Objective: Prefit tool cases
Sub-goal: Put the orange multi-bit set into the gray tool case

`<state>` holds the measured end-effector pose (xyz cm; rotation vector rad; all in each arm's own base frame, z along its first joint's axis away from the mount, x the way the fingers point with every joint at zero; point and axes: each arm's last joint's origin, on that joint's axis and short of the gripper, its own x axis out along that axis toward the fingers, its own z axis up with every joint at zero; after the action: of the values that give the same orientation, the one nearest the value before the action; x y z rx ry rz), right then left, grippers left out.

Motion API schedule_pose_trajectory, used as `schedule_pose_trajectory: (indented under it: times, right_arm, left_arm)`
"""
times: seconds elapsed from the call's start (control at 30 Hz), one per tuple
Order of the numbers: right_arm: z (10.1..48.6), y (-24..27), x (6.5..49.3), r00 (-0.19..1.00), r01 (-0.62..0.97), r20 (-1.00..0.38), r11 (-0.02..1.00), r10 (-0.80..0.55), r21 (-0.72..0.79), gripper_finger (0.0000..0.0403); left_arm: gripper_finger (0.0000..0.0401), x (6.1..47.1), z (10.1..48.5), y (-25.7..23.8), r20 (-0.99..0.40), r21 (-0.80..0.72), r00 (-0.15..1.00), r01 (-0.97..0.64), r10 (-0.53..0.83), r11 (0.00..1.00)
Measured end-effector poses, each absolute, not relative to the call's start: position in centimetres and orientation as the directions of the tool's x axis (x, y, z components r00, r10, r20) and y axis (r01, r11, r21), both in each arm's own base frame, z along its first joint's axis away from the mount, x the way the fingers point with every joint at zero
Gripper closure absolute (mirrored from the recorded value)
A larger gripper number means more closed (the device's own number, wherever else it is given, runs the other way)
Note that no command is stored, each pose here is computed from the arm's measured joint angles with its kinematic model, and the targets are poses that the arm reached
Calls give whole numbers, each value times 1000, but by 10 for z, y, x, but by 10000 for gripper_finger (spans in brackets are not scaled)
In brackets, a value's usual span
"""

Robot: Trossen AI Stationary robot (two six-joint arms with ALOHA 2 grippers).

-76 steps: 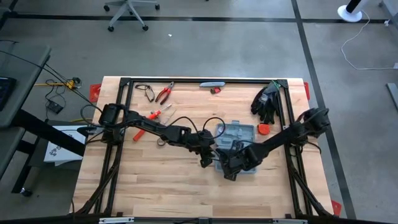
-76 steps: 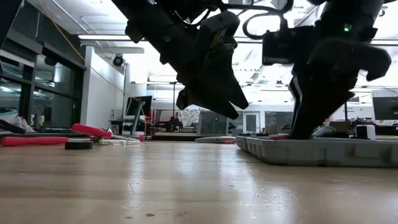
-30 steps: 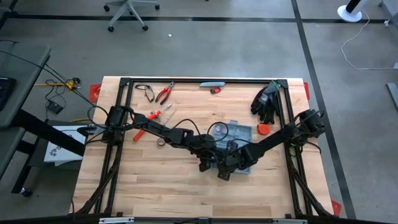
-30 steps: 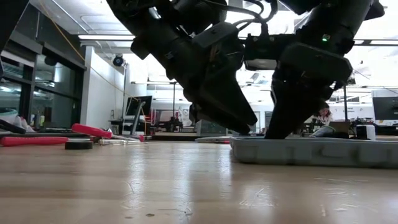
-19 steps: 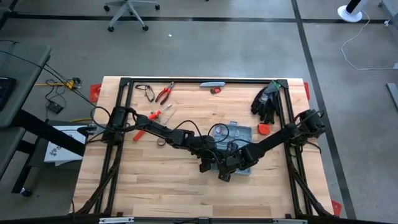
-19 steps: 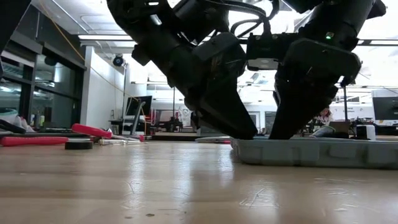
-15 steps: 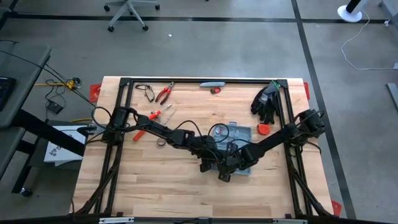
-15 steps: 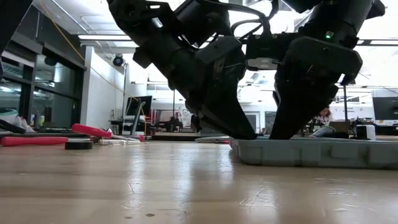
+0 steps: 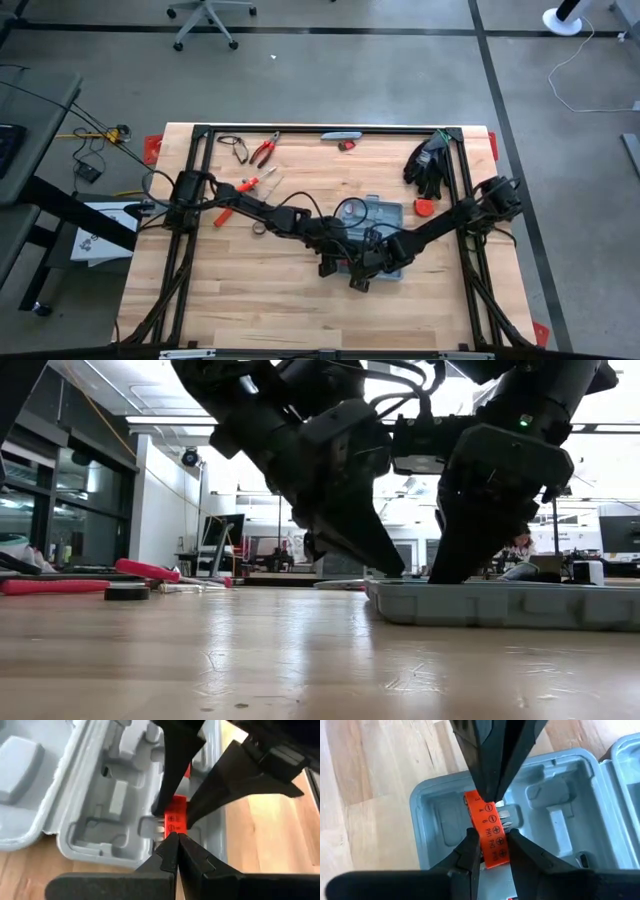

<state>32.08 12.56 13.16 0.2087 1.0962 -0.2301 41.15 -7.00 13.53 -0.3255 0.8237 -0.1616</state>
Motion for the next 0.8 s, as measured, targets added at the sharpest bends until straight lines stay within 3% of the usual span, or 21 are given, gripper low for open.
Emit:
schedule_pose_trajectory:
  times: [0.8]
  right_arm:
    - [125,128,322,433,274,-899,960,-64,64,326]
  left_arm:
    - [401,411,128,-81,-696,-282,652,137,-301,949]
